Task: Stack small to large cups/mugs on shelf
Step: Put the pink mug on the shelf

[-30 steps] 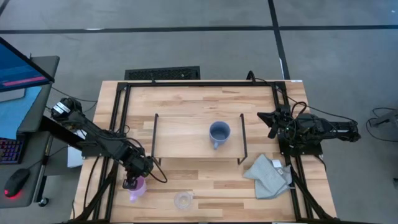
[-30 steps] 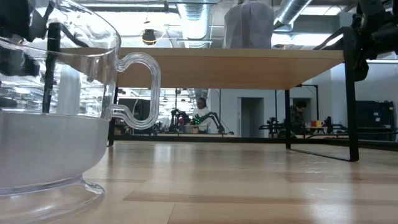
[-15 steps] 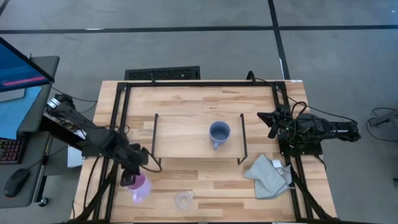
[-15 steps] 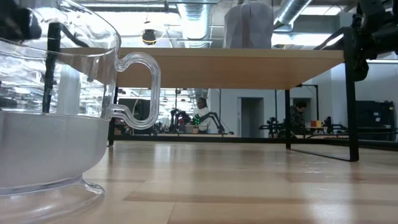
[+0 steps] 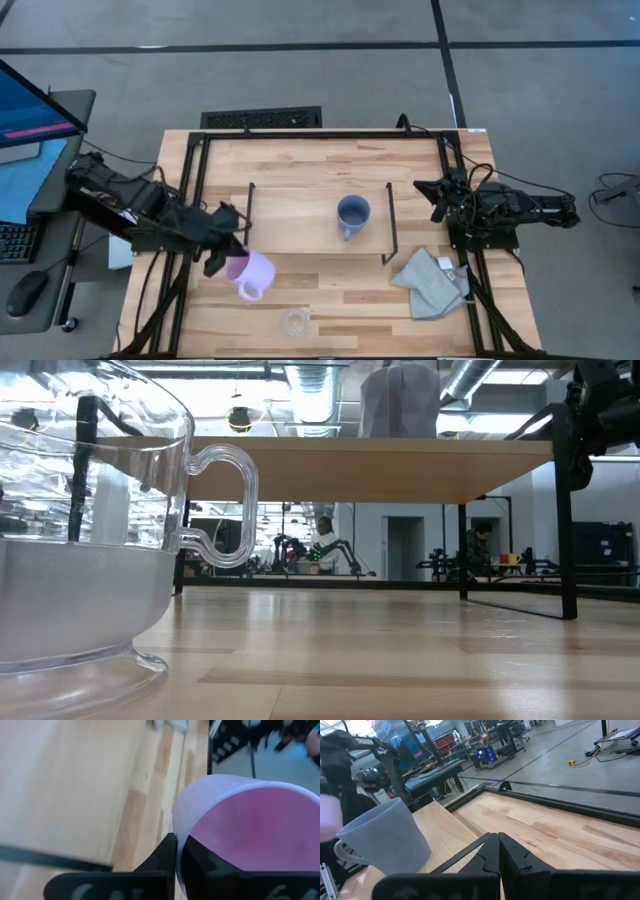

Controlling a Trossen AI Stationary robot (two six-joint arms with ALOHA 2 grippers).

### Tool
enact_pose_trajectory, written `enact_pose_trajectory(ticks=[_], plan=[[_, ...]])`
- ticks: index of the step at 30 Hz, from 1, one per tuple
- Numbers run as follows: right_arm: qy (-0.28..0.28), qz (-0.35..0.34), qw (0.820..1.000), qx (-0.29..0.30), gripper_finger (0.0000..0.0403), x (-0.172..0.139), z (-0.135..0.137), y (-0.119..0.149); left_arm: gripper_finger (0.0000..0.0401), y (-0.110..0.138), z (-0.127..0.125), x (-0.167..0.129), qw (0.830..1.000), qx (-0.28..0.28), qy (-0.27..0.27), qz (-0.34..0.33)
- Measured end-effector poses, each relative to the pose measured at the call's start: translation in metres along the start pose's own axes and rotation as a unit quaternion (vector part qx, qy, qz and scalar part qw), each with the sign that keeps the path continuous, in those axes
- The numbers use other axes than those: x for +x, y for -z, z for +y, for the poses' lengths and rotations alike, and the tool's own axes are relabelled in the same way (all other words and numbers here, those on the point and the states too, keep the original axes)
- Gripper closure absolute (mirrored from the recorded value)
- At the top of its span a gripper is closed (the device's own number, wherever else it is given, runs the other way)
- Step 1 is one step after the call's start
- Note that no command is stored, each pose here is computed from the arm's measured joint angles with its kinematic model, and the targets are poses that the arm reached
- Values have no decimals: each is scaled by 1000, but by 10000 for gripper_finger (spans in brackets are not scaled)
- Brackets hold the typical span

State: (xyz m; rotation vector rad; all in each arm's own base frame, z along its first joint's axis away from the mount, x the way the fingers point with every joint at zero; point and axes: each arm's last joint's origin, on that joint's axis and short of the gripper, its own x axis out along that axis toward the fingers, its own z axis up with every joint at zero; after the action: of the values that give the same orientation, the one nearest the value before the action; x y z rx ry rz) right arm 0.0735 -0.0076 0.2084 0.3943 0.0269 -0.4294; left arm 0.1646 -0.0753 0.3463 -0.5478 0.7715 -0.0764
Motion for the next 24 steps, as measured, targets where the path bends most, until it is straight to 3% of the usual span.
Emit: enact_pose_trajectory(ticks=[5,9,17,24], plan=[[0,0,1000,0,382,0,0,0,401,-25,2,-25,998,2,-38,-54],[0,0,1000,0,382,0,0,0,401,-40,7,-29,994,15,-100,-49],[1,1,1000,-1,384,0,0,0,401,-86,13,-11,982,77,-173,-26],[1,1,1000,-1,377,0,0,0,401,-119,24,12,967,130,-214,46]])
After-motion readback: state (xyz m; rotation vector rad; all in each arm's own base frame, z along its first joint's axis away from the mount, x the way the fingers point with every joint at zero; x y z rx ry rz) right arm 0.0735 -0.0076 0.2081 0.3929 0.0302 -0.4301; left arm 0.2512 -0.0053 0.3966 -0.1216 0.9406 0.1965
